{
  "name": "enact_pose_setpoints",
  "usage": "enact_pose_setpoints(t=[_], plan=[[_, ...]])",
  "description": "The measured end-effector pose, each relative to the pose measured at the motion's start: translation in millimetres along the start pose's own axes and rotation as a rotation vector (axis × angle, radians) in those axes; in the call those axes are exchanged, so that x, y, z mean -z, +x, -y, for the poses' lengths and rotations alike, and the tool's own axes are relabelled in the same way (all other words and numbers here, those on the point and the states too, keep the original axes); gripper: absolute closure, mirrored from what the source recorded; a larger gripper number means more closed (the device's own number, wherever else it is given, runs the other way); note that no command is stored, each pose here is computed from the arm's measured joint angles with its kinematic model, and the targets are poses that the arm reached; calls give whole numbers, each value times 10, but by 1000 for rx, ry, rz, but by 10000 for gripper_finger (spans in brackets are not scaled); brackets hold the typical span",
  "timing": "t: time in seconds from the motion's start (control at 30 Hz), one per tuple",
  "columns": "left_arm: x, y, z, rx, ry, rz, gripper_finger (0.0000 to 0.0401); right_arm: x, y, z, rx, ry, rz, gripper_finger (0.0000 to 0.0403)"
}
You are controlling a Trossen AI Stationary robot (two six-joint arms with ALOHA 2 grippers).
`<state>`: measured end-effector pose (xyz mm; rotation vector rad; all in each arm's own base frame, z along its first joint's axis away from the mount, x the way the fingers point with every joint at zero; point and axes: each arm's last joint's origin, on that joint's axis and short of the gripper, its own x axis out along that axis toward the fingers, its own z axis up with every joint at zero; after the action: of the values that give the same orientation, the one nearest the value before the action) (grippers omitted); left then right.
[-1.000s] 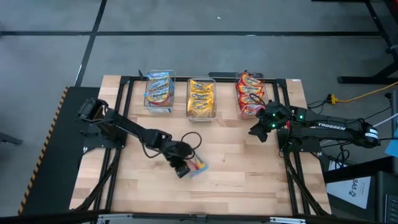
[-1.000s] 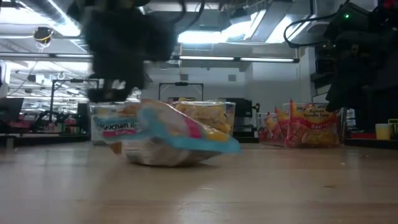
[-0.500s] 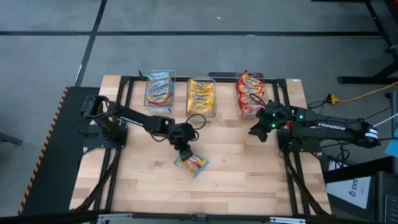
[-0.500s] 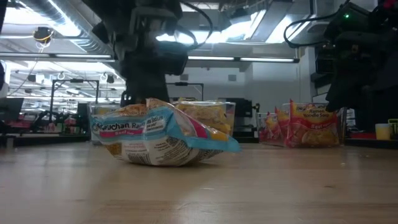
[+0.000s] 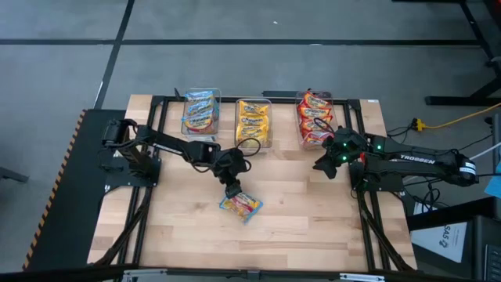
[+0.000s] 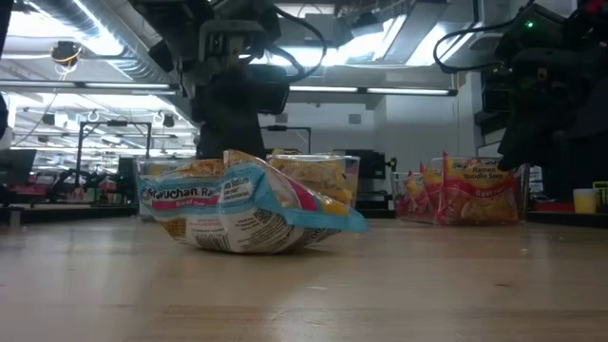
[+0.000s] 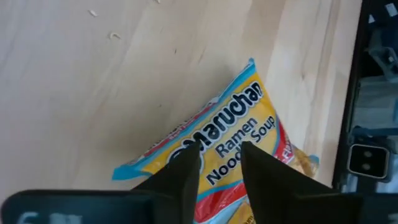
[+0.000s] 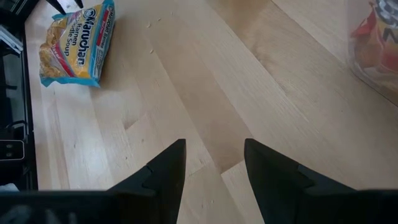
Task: Sort Maruchan noodles
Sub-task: Put the blue noodle pack into the left transparent bin
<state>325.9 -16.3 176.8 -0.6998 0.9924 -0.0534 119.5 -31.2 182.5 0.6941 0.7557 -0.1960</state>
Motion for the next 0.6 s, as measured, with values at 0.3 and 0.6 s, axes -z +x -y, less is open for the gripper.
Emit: enact_pose_setpoints(t=[0.3,0.6], plan=[[90,29,17,-123,-37,3,239,1,0,0,0,0,-1,235],[127,141,-13,-126,-67,-38,221,1,0,-5,-15,0,-7,235]])
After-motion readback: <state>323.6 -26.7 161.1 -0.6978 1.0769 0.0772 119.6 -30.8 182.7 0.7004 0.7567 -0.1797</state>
